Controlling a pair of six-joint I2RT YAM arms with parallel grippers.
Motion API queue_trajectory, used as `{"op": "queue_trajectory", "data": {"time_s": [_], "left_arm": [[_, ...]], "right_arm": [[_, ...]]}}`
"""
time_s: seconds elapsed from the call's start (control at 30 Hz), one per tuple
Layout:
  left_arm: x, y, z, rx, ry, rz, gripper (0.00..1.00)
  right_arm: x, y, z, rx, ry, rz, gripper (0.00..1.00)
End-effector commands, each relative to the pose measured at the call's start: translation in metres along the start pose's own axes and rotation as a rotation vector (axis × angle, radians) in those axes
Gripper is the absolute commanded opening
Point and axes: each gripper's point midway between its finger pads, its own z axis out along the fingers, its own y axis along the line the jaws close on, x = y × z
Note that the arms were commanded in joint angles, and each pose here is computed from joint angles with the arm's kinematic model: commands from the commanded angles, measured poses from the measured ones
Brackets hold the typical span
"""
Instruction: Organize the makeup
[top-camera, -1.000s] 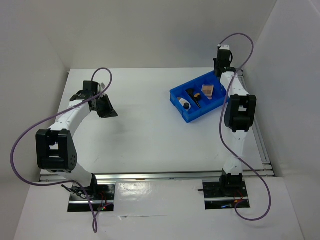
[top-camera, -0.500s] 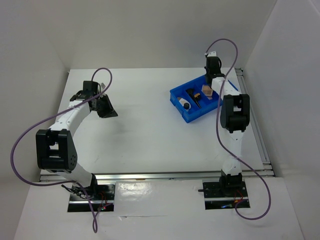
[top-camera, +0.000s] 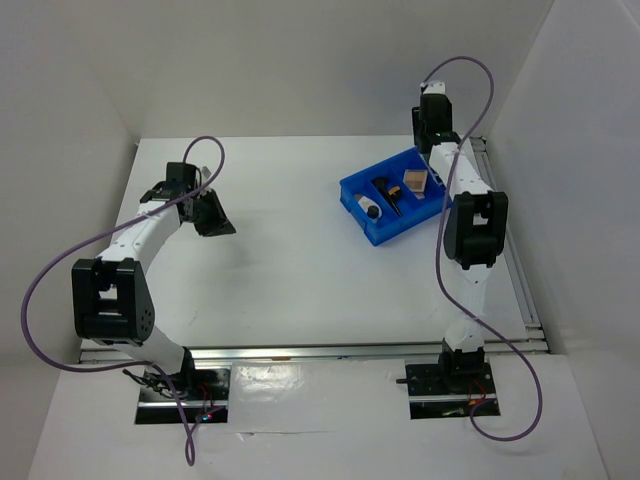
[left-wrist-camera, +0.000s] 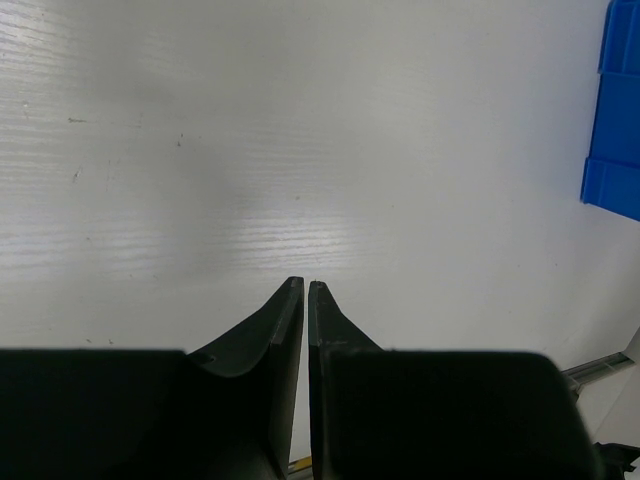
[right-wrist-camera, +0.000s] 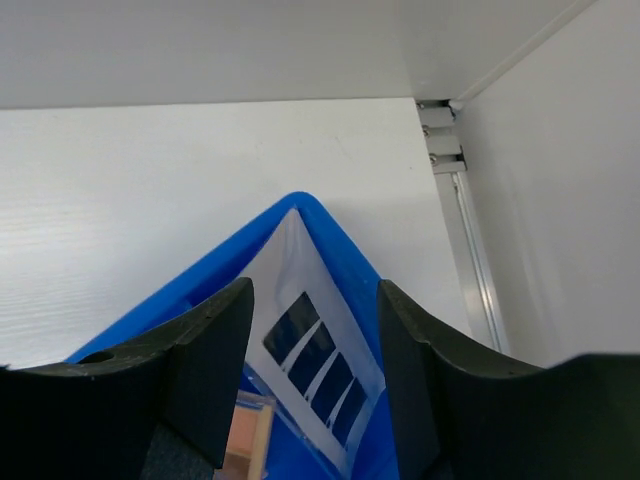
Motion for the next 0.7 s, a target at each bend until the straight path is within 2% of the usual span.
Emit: {"op": "queue_trajectory", "data": {"time_s": [0.0,0.23,0.37,0.4,0.43,0.53,0.57,0.6,0.63,0.67], "left_arm": [[-0.002,-0.004,0.003,0.019,-0.007,0.015,0.21],[0.003,-0.007,0.002,0.030,0.002,0.023,0.21],[-0.003,-0.013,-0.006,0.044,-0.027,0.034,0.21],[-0.002,-0.015,-0.007,0.052,-0.023,0.034,0.21],[-0.001,-0.019,-0.009,0.060,-0.026,0.044,0.21],[-0.004,-0.022,-0.015,0.069,-0.044,0.051,0.21],[0.000,-0.027,-0.014,0.082,-0.034,0.069,0.21],[-0.003,-0.029,-0.020,0.087,-0.045,0.082,0.22],[-0.009,-0.035,-0.027,0.100,-0.071,0.092,0.22],[-0.008,-0.040,-0.031,0.107,-0.073,0.118,0.24]], "right_arm": [[-0.078,-0.017,-0.045,-0.064,-0.125,0.135,0.60],[-0.093,0.015,-0.062,-0.282,-0.018,0.286,0.61],[-0.086,0.029,-0.088,-0.389,0.025,0.360,0.75],[-0.066,0.037,-0.091,-0.412,0.084,0.374,0.82],[-0.073,0.037,-0.110,-0.463,0.071,0.378,0.86],[-0.046,0.046,-0.144,-0.520,0.149,0.400,0.97],[-0.039,0.046,-0.155,-0.533,0.168,0.408,1.00],[-0.006,0.058,-0.162,-0.538,0.240,0.414,1.00],[-0.023,0.056,-0.180,-0.553,0.200,0.431,1.00],[-0.008,0.048,-0.199,-0.526,0.208,0.446,1.00]]}}
